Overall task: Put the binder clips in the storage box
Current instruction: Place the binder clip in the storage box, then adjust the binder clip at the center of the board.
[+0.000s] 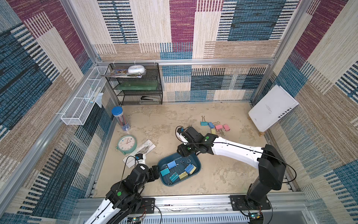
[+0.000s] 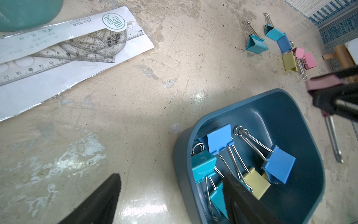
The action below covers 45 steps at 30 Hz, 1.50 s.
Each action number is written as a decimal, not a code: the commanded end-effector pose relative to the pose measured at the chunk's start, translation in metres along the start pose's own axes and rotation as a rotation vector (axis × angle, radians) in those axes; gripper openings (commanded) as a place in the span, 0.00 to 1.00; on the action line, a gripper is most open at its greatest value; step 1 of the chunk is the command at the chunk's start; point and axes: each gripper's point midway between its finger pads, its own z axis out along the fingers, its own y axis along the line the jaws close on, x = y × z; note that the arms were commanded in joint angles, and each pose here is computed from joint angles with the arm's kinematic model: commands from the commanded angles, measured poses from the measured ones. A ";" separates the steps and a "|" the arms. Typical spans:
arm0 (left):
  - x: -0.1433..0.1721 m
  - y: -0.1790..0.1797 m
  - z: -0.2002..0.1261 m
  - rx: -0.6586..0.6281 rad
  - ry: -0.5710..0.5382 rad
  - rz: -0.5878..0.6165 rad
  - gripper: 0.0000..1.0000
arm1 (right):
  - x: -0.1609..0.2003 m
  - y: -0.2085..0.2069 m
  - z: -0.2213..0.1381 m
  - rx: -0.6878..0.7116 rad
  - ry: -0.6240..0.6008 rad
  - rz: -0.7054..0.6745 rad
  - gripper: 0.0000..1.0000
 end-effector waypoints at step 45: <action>0.000 -0.008 -0.001 0.052 -0.007 0.019 0.86 | -0.043 -0.177 -0.088 0.334 -0.275 0.234 0.21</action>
